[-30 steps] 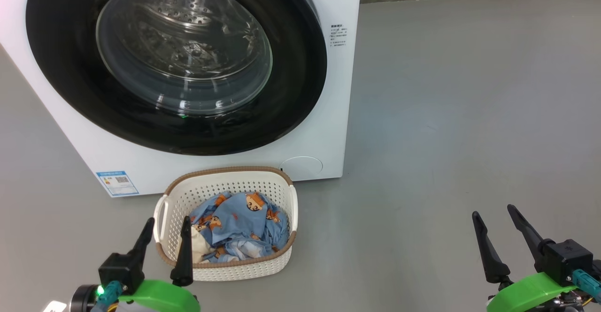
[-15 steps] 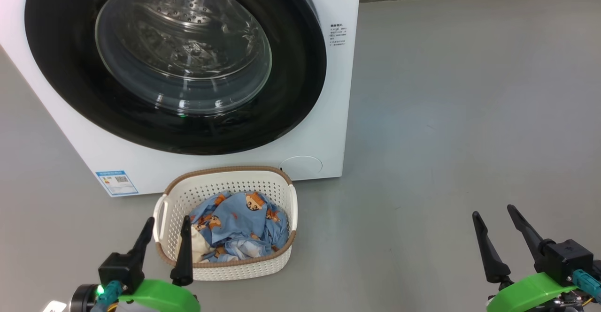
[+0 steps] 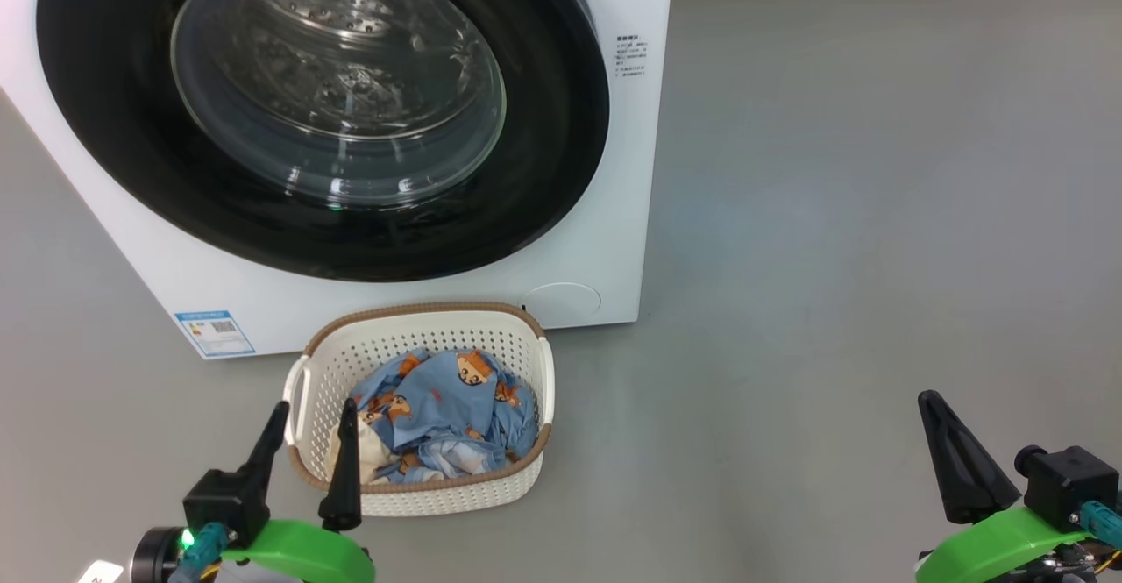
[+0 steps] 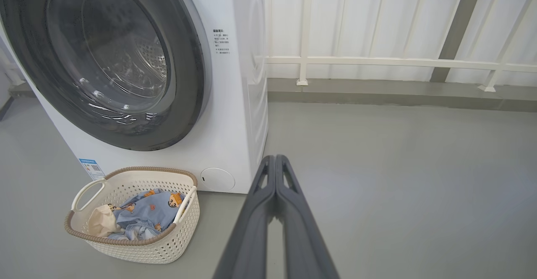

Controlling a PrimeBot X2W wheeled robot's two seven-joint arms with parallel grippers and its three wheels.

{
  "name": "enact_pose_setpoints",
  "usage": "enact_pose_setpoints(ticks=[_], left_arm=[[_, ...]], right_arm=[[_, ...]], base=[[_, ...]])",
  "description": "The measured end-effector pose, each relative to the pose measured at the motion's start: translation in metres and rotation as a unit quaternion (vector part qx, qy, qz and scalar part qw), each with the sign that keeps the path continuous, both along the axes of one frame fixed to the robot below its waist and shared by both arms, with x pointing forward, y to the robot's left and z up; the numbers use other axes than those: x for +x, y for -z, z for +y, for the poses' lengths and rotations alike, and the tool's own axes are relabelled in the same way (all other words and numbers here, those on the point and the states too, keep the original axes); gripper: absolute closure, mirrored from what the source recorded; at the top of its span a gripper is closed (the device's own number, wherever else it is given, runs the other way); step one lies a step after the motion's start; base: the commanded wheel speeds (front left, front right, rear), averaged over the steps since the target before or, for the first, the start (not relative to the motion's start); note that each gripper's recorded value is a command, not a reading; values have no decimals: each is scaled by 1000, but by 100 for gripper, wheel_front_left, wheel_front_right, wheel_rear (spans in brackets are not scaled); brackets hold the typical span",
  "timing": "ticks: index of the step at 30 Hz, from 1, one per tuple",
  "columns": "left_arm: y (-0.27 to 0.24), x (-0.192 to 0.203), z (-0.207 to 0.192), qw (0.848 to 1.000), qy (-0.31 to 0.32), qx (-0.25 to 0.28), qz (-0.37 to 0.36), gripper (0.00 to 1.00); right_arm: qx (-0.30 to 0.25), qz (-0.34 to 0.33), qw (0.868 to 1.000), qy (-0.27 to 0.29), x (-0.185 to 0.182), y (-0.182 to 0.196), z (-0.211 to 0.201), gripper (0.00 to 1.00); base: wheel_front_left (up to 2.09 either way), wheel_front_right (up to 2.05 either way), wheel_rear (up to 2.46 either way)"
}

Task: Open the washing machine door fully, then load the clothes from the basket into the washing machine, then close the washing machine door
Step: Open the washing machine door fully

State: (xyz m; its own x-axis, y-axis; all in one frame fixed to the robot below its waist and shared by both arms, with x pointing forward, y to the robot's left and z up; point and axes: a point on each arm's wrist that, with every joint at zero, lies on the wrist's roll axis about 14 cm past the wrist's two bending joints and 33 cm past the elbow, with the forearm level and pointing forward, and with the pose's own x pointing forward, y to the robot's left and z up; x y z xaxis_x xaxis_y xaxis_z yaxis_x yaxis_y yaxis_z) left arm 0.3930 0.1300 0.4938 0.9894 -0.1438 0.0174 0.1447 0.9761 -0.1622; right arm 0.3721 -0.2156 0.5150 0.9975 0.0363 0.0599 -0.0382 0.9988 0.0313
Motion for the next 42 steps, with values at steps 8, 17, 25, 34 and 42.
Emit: enact_pose_setpoints(ticks=[8, 17, 25, 34, 42], left_arm=[[5, 5, 0, 1000, -4, -1, 6, 0], [4, 23, -2, 1000, -6, -2, 1, 0], [5, 43, -6, 1000, -4, -5, -3, 0], [18, 59, -6, 1000, -8, -3, 7, 0], [26, 74, -15, 1000, 1, -3, 10, 0]], right_arm=[[37, 2, 999, 12, 17, -1, -11, 100], [205, -3, 978, 29, 57, -6, -21, 100], [435, 18, 900, 14, 106, -9, -22, 100], [568, 42, 819, -64, 166, -27, 3, 100], [627, 101, 758, -148, 217, -34, 46, 100]], base=[[0, 0, 0], [0, 0, 0], [0, 0, 0], [0, 0, 0], [0, 0, 0]])
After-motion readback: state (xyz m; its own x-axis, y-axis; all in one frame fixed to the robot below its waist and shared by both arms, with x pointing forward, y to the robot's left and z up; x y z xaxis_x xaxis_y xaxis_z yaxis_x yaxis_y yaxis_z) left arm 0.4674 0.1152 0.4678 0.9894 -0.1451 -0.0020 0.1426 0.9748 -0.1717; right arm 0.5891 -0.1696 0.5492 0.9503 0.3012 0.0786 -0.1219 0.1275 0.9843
